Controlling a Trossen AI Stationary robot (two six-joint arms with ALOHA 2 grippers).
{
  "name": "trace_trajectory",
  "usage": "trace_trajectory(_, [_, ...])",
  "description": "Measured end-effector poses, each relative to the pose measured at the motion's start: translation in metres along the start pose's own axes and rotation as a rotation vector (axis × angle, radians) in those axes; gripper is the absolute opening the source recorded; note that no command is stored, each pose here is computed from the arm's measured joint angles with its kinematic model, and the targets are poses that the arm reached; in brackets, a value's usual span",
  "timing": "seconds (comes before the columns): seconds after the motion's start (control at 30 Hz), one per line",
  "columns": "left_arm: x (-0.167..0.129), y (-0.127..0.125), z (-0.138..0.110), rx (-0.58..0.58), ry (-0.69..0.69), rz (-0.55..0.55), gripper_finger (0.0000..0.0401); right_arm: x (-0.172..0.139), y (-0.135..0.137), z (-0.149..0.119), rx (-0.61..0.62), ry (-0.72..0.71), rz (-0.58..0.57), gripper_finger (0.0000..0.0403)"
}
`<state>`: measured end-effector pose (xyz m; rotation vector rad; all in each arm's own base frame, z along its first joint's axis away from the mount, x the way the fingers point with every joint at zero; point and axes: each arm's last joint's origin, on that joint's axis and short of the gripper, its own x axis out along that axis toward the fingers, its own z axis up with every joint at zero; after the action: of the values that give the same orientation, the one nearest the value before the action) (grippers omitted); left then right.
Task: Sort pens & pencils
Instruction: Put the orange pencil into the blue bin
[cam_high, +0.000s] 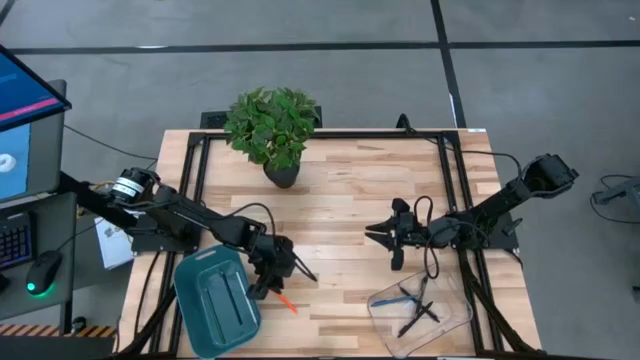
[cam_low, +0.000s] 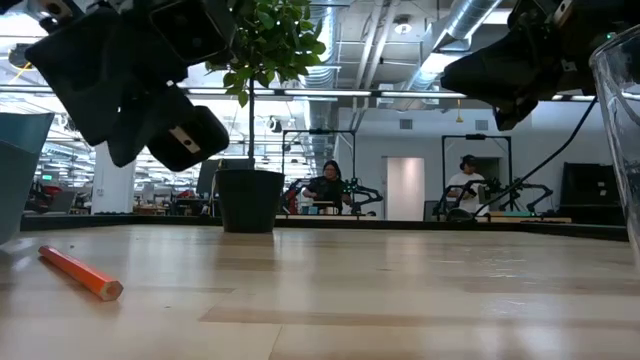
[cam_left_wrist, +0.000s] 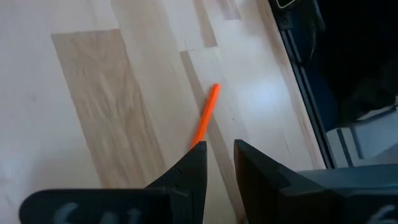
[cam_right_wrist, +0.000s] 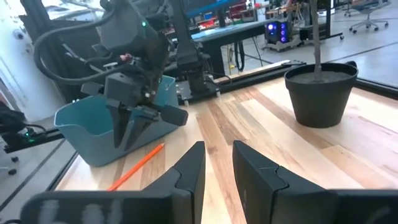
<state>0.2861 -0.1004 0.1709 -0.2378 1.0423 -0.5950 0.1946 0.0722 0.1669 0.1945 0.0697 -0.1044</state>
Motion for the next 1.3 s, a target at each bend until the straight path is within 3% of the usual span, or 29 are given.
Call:
trace_trajectory(0.53, [0.005, -0.004, -0.002, -0.04, 0.036, -0.093, 0.0071, 0.0, 0.0, 0.0, -0.002, 0.003, -0.001, 0.0102])
trace_trajectory(0.77, [0.017, 0.005, -0.007, -0.12, 0.087, -0.091, 0.0071, 0.0, 0.0, 0.0, -0.002, 0.004, -0.001, 0.0102])
trace_trajectory(1.3, [0.032, 0.013, -0.014, -0.156, 0.153, -0.135, 0.0065, 0.0, 0.0, -0.001, -0.005, 0.006, -0.003, 0.0102])
